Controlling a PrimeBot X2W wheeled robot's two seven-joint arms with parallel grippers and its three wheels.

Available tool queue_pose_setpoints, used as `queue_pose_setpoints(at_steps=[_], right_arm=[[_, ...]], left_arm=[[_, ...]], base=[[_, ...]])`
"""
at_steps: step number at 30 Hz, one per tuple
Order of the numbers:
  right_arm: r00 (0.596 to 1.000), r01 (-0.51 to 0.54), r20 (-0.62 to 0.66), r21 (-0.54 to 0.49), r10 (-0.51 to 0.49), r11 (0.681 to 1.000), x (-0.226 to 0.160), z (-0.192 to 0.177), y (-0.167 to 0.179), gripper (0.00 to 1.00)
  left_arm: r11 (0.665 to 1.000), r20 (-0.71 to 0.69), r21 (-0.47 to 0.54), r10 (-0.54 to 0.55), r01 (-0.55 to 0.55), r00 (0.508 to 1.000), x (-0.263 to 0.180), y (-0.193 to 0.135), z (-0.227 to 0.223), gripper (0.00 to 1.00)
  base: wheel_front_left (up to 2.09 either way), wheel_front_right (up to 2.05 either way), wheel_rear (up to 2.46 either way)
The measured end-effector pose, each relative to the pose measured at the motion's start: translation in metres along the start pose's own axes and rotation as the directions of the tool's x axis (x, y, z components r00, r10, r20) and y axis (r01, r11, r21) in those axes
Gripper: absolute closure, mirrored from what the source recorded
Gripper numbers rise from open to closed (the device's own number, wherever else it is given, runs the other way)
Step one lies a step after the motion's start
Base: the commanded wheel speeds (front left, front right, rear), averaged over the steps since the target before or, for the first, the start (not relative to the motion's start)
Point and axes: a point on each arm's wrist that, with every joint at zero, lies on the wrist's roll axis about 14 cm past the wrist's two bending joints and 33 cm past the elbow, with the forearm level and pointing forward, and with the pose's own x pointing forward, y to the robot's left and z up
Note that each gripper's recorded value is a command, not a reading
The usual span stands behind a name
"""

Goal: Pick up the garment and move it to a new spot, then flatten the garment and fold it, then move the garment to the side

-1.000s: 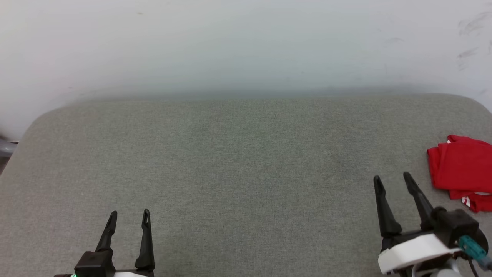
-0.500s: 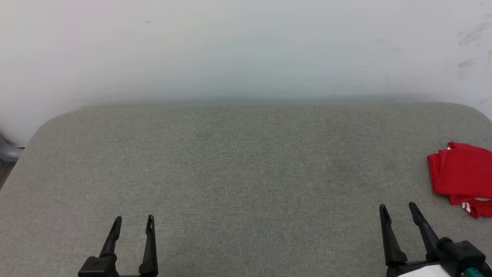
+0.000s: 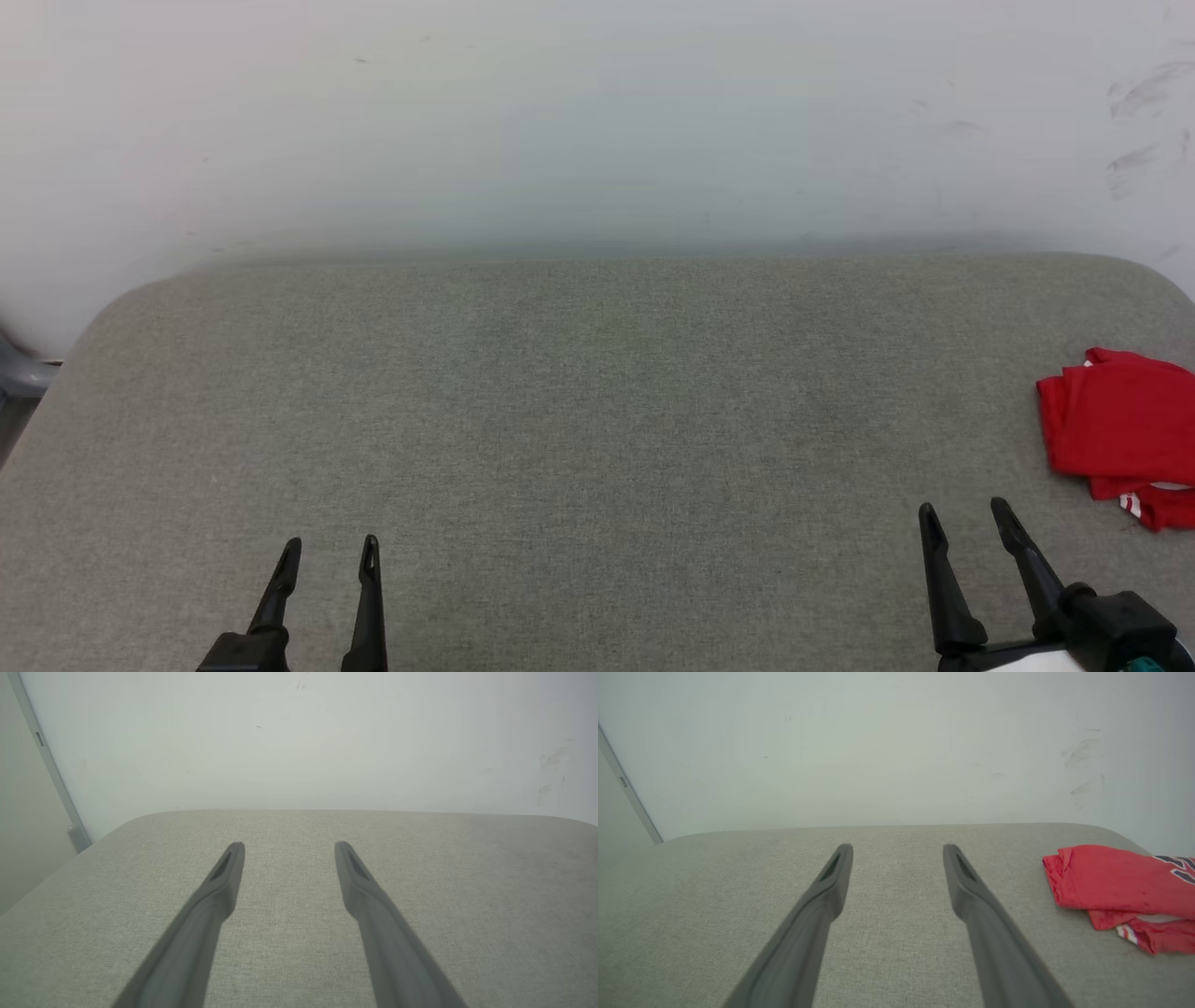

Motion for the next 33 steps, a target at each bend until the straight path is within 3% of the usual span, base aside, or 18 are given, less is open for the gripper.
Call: queue_pose_setpoints(at_steps=[1, 2, 7, 16, 33], right_arm=[[1.000, 0.000, -0.001, 0.000, 0.000, 1.000, 0.000, 0.000, 0.000, 0.00], [1.000, 0.000, -0.006, 0.001, 0.000, 1.000, 0.000, -0.002, 0.000, 1.00], [0.998, 0.013, -0.060, 0.018, -0.011, 1.000, -0.006, -0.018, -0.002, 1.00], [0.995, 0.068, -0.085, 0.191, -0.053, 0.979, -0.005, -0.023, -0.009, 1.00], [0.990, 0.135, -0.107, 0.454, -0.097, 0.881, 0.006, -0.024, -0.018, 1.00]], left_arm=[[1.000, -0.001, 0.000, 0.000, 0.000, 1.000, 0.000, 0.000, 0.000, 0.00], [1.000, -0.006, -0.001, 0.000, 0.000, 1.000, 0.000, 0.000, -0.002, 1.00], [1.000, -0.071, -0.016, 0.007, -0.008, 0.997, -0.006, 0.001, -0.021, 1.00], [0.980, -0.118, -0.186, 0.049, -0.071, 0.992, -0.003, 0.009, -0.029, 1.00], [0.876, -0.155, -0.461, 0.076, -0.140, 0.985, 0.010, 0.015, -0.032, 1.00]], base=[[0.00, 0.00, 0.00], [0.00, 0.00, 0.00], [0.00, 0.00, 0.00], [0.00, 0.00, 0.00], [0.00, 0.00, 0.00]])
